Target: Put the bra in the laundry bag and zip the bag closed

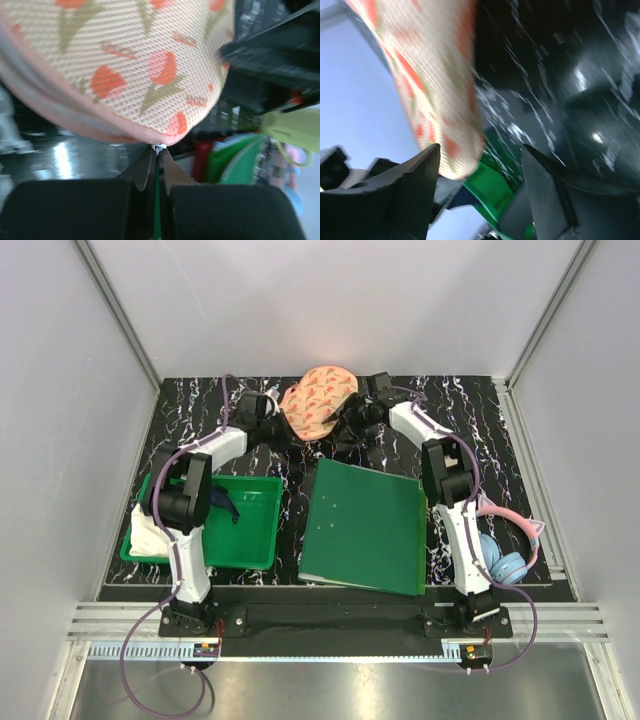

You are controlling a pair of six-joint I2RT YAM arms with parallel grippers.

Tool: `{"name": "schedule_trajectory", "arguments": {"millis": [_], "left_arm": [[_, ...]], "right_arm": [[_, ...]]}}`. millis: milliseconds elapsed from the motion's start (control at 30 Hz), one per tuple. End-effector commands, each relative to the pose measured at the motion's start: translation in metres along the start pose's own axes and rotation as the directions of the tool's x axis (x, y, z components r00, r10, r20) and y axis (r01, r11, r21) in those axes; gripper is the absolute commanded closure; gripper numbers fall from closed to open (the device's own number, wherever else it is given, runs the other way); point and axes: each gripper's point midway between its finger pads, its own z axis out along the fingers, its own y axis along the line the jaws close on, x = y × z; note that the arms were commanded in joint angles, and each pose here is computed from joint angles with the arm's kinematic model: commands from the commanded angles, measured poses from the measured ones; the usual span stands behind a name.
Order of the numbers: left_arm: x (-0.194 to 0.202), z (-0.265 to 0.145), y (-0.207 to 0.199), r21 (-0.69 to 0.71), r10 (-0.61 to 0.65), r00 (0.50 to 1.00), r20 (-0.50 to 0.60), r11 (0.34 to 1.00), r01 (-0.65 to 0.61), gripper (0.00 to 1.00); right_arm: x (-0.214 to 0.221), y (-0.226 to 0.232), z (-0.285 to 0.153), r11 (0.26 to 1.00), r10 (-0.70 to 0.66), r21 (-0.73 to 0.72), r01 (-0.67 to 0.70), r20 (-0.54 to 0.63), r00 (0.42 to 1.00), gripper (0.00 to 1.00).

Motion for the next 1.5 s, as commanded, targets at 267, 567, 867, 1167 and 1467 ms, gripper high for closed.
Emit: {"name": "schedule_trajectory", "arguments": {"millis": [267,567,867,1167,1467], "left_arm": [[0.013,0.008,-0.106,0.277,0.016,0.999,-0.029,0.961,-0.007,1.0],[0.008,0.016,-0.064,0.097,0.013,0.997,-0.071,0.995,-0.006,1.0],[-0.013,-0.007,0.034,-0.095,0.033,0.995,-0.091,0.995,-0.042,1.0],[-0.01,0.001,-0.06,0.168,-0.002,0.996,-0.087,0.986,0.016,1.0],[0.03,0.013,-0.116,0.259,-0.027,0.99,-0.139,0.964,0.063,1.0]], "right_arm": [[0.031,0.02,-0.047,0.997,-0.03,-0.069,0.031,0.018,0.999,0.27],[0.009,0.003,-0.069,0.996,0.054,-0.077,-0.05,0.046,0.997,1.0],[-0.009,0.005,-0.079,0.977,-0.058,-0.21,0.028,-0.141,0.988,1.0],[-0.025,-0.013,-0.097,0.999,-0.035,-0.02,0.036,0.053,0.998,0.34],[0.014,-0.01,-0.11,0.991,0.104,-0.089,-0.099,0.045,0.994,0.0]]}}
